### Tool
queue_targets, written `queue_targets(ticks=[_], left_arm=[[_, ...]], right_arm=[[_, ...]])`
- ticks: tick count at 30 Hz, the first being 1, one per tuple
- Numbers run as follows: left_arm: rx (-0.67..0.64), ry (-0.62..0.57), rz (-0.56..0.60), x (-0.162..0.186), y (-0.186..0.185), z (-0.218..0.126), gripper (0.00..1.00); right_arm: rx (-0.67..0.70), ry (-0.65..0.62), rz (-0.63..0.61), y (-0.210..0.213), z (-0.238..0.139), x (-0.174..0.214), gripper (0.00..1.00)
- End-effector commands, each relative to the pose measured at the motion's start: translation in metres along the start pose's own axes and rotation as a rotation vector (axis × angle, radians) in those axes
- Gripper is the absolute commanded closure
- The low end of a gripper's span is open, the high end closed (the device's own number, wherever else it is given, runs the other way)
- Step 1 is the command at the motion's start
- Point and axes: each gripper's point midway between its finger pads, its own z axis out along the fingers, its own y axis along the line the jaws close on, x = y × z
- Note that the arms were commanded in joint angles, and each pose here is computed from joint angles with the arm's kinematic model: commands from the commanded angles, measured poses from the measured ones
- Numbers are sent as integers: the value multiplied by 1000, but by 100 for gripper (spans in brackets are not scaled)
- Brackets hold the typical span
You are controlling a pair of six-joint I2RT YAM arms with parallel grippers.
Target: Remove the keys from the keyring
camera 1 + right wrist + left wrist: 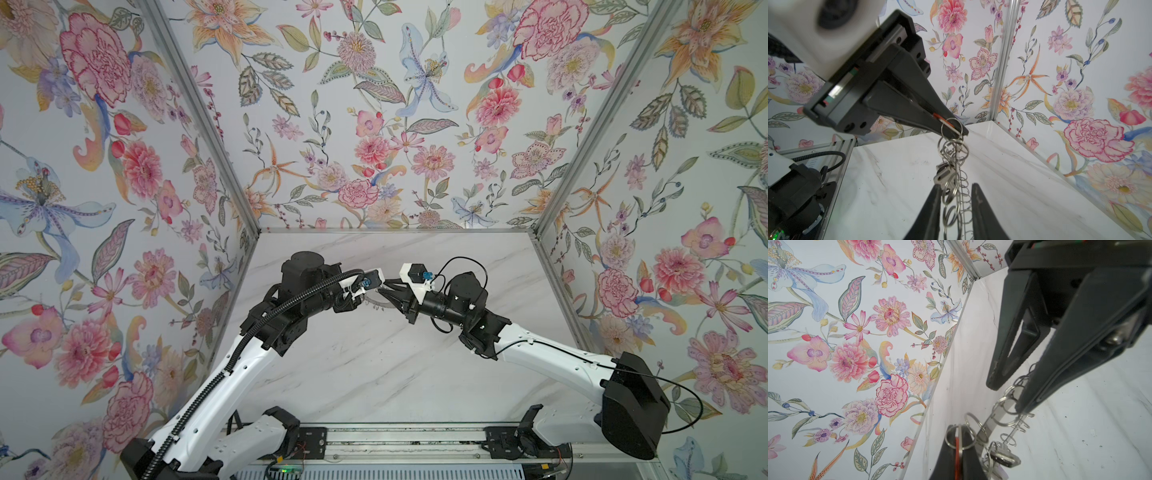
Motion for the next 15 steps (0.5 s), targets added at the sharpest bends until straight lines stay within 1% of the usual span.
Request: queue_targets(ticks=[1,3,9,12,15], left_arm=[[-10,-57,63,-9,1,-7,100],[-12,-62,79,-9,-1,-7,100],[-12,-46,90,-5,-2,-6,100],[-11,-50,93,-6,-2,-7,100],[-8,-55,98,-7,-2,-6,100]], right_arm=[[-41,34,-34,-4,0,-3,73],[-58,27,-34,-6,-2,-8,72],[-166,18,-29,8,-11,-26,69],[-147,16,-52,4,-16,-31,69],[-111,39,-77,-8,-16,-30,69]])
